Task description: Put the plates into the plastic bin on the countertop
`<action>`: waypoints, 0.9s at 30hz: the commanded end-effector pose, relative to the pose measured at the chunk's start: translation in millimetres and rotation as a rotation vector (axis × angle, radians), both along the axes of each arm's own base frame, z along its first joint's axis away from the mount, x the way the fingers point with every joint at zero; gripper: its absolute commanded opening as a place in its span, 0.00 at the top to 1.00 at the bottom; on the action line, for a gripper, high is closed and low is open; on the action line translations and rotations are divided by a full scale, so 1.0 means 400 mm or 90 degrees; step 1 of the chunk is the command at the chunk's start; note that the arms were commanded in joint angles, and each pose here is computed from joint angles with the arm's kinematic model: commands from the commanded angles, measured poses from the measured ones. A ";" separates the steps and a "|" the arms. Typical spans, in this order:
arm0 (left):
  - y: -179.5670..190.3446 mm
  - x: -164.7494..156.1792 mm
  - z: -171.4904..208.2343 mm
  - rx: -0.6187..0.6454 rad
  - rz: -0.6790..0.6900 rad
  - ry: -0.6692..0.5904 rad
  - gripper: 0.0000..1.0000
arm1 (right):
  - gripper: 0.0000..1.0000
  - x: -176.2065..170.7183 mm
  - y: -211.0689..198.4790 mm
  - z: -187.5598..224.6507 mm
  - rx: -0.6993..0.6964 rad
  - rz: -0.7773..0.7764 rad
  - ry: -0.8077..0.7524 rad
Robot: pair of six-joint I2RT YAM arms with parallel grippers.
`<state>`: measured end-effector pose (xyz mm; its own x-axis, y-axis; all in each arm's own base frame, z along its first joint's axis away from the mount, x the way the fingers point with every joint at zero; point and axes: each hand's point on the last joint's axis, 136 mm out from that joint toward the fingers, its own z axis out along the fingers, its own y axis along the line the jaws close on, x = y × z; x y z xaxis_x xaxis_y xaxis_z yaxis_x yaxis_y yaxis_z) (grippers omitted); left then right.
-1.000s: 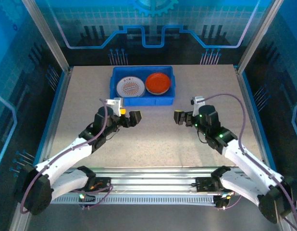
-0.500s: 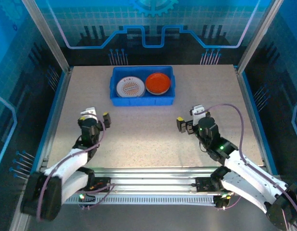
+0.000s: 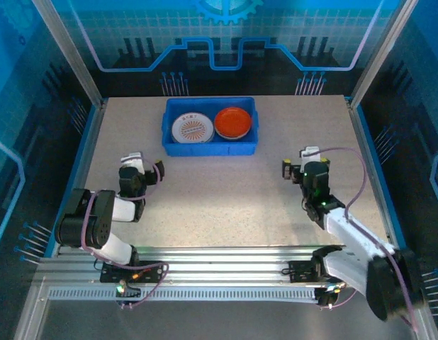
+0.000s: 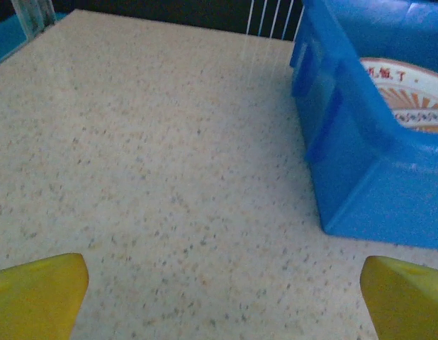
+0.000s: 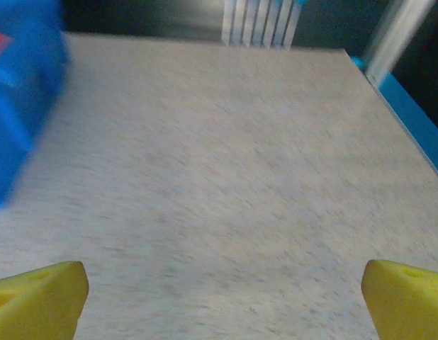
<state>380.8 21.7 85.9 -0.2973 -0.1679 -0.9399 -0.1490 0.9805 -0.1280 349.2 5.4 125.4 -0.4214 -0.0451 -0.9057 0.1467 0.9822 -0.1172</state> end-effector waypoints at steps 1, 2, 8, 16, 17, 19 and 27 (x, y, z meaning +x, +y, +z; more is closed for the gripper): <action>-0.008 0.019 0.035 0.013 -0.011 -0.031 0.01 | 0.00 0.056 -0.037 0.021 0.009 -0.014 -0.113; -0.009 0.017 0.035 0.011 -0.010 -0.031 0.01 | 0.00 0.060 -0.026 0.020 -0.004 -0.001 -0.110; -0.006 0.017 0.037 0.015 -0.005 -0.034 0.01 | 0.00 0.081 0.034 -0.049 0.008 0.108 -0.114; -0.002 0.027 0.032 0.025 0.010 -0.016 0.01 | 0.00 0.112 0.015 -0.060 0.003 0.075 -0.080; -0.003 0.027 0.032 0.027 0.009 -0.015 0.01 | 0.00 0.116 0.013 -0.060 0.001 0.070 -0.078; -0.004 0.029 0.032 0.029 0.010 -0.014 0.01 | 0.00 0.118 0.013 -0.060 0.000 0.071 -0.074; -0.003 0.028 0.032 0.029 0.011 -0.013 0.01 | 0.00 0.120 0.020 -0.064 0.004 0.082 -0.067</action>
<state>386.3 19.8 90.8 -0.2913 -0.1549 -0.9440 -0.1609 0.9807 -0.1113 389.0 11.7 89.1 -0.3462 -0.0790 -0.9348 0.0384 0.9944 -0.0982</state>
